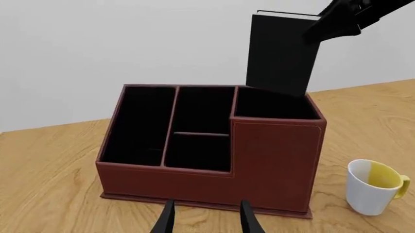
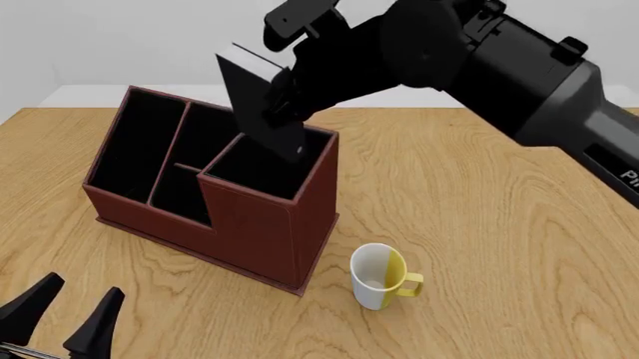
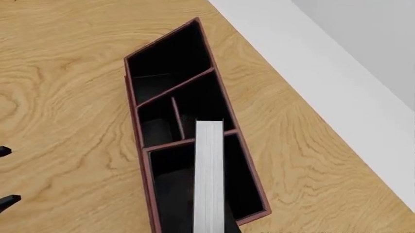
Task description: Pick up the book and place it in the right compartment of the caddy.
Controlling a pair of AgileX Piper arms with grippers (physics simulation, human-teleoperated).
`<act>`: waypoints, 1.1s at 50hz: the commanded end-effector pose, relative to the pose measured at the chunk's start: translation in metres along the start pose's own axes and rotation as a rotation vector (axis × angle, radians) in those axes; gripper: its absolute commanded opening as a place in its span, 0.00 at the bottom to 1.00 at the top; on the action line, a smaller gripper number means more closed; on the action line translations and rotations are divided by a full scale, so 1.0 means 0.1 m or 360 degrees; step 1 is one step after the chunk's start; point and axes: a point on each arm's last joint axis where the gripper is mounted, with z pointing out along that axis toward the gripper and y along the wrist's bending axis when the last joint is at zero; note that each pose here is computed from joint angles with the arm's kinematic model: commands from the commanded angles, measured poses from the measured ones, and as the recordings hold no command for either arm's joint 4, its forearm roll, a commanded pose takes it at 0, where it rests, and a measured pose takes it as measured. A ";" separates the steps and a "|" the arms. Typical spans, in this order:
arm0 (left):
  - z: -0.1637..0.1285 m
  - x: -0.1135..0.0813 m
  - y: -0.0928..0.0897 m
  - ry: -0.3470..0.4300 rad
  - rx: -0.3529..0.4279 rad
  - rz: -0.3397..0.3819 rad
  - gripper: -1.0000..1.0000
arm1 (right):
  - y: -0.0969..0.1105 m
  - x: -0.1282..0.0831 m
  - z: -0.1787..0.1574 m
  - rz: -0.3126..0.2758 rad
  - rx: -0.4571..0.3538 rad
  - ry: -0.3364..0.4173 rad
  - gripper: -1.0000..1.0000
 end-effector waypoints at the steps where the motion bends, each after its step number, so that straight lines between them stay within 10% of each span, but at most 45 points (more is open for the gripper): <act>1: 0.00 0.00 0.00 0.0002 0.0001 -0.0001 1.00 | -0.06 0.01 0.04 0.0040 0.0027 -0.0013 0.00; 55: 0.00 0.02 0.01 0.0031 -0.0024 0.0005 1.00 | -0.01 0.22 0.42 0.0138 0.0022 0.0000 0.00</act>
